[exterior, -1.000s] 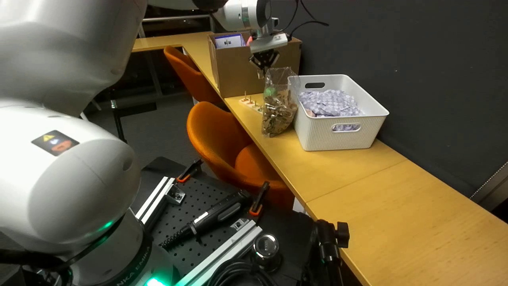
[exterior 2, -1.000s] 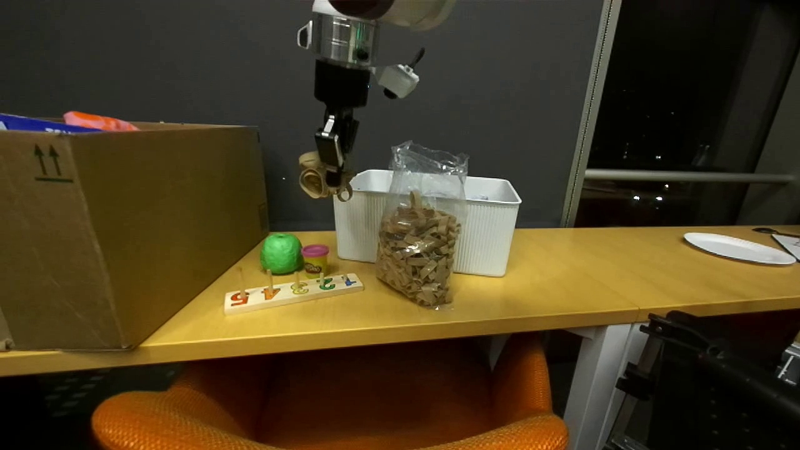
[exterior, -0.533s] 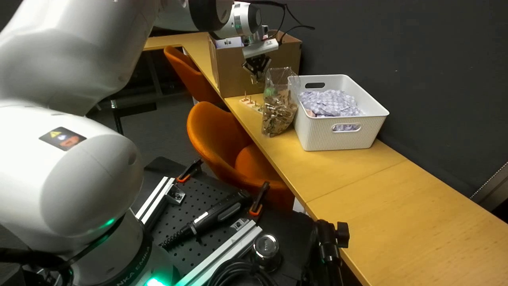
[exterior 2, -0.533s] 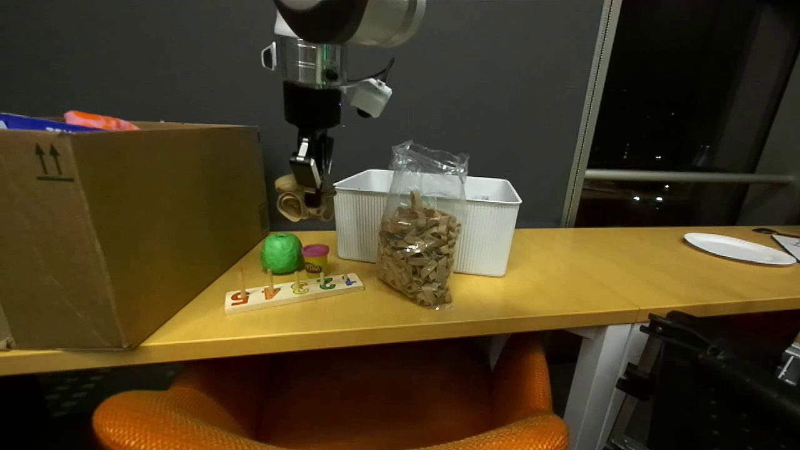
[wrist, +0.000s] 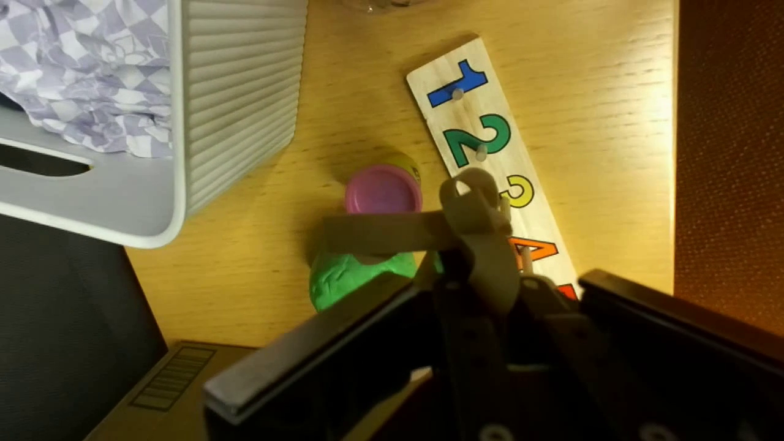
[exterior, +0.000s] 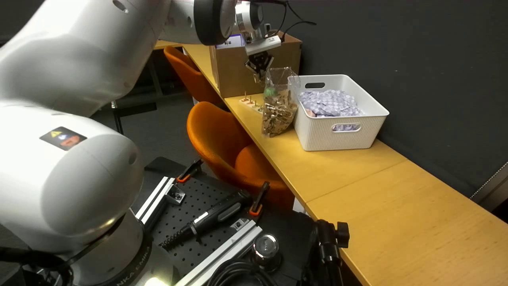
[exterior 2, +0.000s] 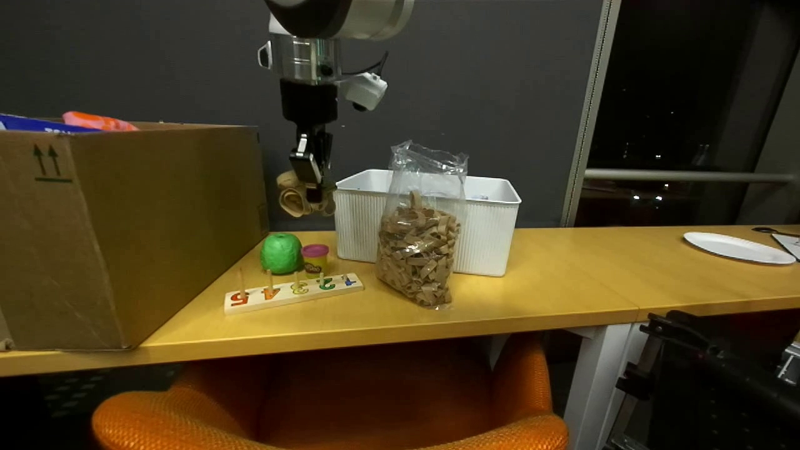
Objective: Remove the rubber band from the packet
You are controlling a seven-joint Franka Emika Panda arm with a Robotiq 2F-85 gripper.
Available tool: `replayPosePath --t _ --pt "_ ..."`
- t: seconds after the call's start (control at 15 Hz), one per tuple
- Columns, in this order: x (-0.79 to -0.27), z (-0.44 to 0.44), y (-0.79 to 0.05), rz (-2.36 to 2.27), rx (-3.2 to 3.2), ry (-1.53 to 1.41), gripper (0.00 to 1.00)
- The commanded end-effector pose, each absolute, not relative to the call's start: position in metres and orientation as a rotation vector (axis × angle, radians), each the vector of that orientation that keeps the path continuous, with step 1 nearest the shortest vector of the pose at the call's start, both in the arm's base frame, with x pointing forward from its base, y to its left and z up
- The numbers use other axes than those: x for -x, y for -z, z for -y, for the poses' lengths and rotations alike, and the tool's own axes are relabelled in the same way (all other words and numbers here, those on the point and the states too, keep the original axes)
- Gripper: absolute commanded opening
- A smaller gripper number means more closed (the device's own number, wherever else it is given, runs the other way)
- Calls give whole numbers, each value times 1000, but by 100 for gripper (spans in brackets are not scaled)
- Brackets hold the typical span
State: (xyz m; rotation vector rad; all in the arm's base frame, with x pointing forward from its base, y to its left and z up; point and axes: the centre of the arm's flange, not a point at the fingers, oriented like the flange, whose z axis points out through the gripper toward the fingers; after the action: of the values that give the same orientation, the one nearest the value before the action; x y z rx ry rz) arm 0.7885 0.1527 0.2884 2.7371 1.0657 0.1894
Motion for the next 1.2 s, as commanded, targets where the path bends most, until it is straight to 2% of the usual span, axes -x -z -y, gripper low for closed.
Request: replayPosePath --t 0.0,0.2,0.27,0.33,0.47,1.0,1.13 --pt "-818 -157 -281 -1075 -2709 -154 2" --pt "-819 -158 -275 -1072 -2714 -147 2" --pt "-819 -159 -274 -1068 -2715 -147 13" --pt "-819 -159 -273 -1064 -2715 -146 36" --pt "-820 -158 -271 -1059 -2722 -145 40" --pt "-822 -158 -277 -1042 -2725 -168 96" --pt "-819 -159 -287 -1027 -2728 -176 100"
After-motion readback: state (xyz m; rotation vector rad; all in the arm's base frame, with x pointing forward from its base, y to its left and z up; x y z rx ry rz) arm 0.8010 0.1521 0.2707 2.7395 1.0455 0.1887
